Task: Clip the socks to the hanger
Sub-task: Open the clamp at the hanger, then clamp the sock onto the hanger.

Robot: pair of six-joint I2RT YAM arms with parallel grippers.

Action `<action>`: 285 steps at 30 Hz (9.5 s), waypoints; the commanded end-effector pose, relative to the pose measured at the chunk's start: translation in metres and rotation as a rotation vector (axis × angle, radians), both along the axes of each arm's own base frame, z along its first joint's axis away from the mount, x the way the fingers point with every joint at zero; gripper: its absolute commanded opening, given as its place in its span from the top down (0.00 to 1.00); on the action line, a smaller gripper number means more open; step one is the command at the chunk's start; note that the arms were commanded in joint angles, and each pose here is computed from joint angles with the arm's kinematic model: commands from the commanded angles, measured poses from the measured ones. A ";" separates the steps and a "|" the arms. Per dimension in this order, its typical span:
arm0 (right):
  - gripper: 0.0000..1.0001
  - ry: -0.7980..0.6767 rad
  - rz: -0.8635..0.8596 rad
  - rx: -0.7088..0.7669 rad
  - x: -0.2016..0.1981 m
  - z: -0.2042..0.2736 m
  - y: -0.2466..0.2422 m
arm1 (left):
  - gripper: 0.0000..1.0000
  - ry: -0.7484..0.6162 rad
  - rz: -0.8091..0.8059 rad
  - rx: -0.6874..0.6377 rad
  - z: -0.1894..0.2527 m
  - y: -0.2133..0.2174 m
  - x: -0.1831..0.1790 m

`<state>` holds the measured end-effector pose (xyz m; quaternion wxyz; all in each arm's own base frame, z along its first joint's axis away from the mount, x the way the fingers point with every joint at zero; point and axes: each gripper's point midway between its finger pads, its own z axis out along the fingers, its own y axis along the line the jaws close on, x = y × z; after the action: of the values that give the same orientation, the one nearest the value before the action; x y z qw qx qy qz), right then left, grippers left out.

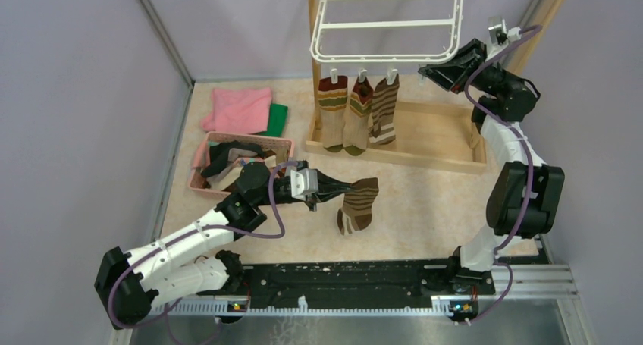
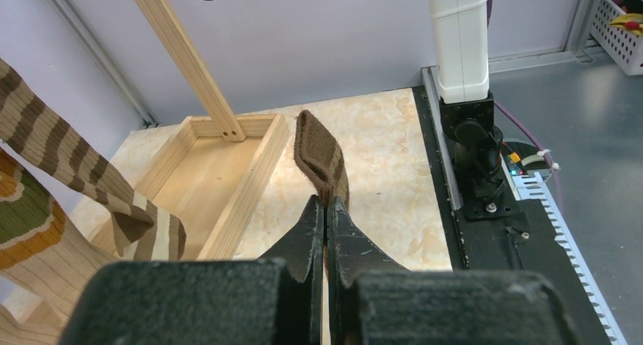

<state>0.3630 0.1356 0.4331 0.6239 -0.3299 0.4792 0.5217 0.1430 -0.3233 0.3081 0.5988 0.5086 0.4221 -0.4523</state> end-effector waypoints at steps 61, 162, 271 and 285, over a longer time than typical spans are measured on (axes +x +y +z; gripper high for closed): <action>1.00 -0.036 0.091 0.022 -0.021 0.023 0.005 | 1.00 -0.091 0.053 -0.143 0.053 -0.011 0.027; 1.00 0.585 0.192 0.371 0.034 0.007 -0.007 | 1.00 0.570 -0.053 -0.164 0.083 -0.140 0.215; 1.00 0.569 0.225 0.349 0.034 0.003 0.000 | 1.00 0.505 -0.009 -0.127 0.112 -0.146 0.240; 1.00 0.569 0.226 0.339 0.034 0.001 0.001 | 1.00 0.513 0.050 -0.190 0.123 -0.134 0.246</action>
<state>0.4145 0.1262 0.4167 0.4277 -0.0522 0.5259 0.7333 0.3896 -0.4751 0.3896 0.4834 0.3280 0.5563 -0.5909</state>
